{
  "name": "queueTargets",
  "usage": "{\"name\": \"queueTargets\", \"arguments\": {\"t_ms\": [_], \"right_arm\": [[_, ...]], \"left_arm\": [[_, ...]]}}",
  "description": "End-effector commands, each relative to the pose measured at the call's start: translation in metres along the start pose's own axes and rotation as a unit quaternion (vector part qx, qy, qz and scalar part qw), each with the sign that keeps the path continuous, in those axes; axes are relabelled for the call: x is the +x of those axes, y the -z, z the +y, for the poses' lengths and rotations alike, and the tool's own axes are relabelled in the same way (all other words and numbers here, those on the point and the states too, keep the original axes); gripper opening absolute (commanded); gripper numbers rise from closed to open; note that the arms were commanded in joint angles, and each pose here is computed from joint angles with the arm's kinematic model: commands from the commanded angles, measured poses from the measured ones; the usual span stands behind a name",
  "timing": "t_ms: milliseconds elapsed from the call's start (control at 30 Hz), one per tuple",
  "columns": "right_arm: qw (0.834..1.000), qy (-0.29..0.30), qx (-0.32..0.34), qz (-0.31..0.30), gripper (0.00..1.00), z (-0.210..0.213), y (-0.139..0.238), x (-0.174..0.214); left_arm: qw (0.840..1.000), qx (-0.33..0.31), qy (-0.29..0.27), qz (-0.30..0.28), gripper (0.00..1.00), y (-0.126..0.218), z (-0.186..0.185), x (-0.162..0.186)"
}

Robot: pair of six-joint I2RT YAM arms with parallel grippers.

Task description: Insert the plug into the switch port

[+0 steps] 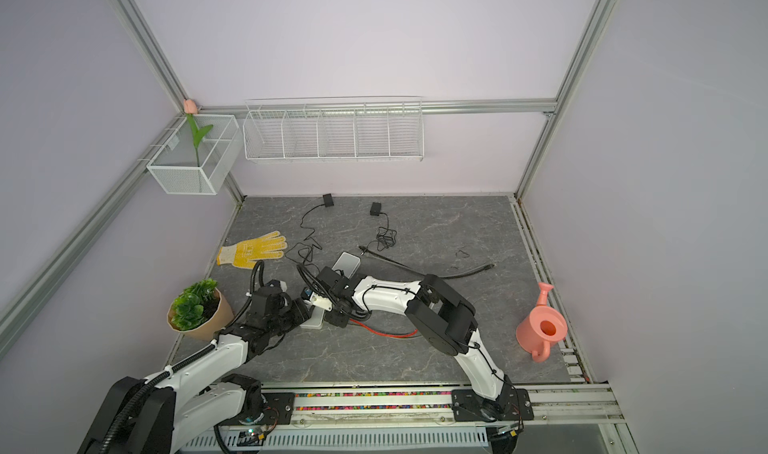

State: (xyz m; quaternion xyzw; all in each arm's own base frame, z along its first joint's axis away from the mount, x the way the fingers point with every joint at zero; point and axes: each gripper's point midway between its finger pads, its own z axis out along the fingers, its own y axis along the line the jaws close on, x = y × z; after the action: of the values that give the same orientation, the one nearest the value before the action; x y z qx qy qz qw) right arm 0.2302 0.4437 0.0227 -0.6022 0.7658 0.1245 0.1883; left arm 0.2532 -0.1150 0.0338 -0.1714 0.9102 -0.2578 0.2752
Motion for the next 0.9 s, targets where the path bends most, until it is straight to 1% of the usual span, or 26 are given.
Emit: {"name": "queueTargets", "arguments": {"t_ms": [0, 233, 267, 333, 400, 533, 733, 867], "right_arm": [[0.993, 0.068, -0.049, -0.081, 0.07, 0.043, 0.024, -0.041], [0.993, 0.070, -0.047, -0.078, 0.07, 0.047, 0.028, -0.034], [0.994, 0.070, -0.046, -0.076, 0.07, 0.047, 0.027, -0.033], [0.994, 0.071, -0.042, -0.072, 0.07, 0.046, 0.026, -0.031], [0.995, 0.073, -0.035, -0.066, 0.07, 0.043, 0.024, -0.028], [0.996, 0.076, -0.026, -0.044, 0.07, 0.039, 0.017, -0.021], [0.997, 0.077, -0.013, -0.017, 0.07, 0.035, 0.008, -0.007], [0.997, 0.079, -0.007, -0.003, 0.07, 0.033, 0.004, -0.002]], "left_arm": [[0.999, 0.022, -0.017, 0.038, 0.55, -0.006, -0.014, 0.011], [0.999, 0.013, -0.023, 0.046, 0.54, -0.008, -0.014, 0.009], [0.999, 0.012, -0.024, 0.047, 0.55, -0.007, -0.015, 0.009], [0.999, 0.011, -0.024, 0.047, 0.61, -0.005, -0.015, 0.008], [0.999, 0.007, -0.024, 0.044, 0.64, -0.003, -0.015, 0.007], [0.999, 0.000, -0.028, 0.036, 0.64, 0.003, -0.014, 0.003], [0.999, -0.008, -0.033, 0.007, 0.63, 0.011, -0.009, -0.002], [0.999, -0.009, -0.037, 0.008, 0.63, 0.012, -0.009, -0.002]]}}
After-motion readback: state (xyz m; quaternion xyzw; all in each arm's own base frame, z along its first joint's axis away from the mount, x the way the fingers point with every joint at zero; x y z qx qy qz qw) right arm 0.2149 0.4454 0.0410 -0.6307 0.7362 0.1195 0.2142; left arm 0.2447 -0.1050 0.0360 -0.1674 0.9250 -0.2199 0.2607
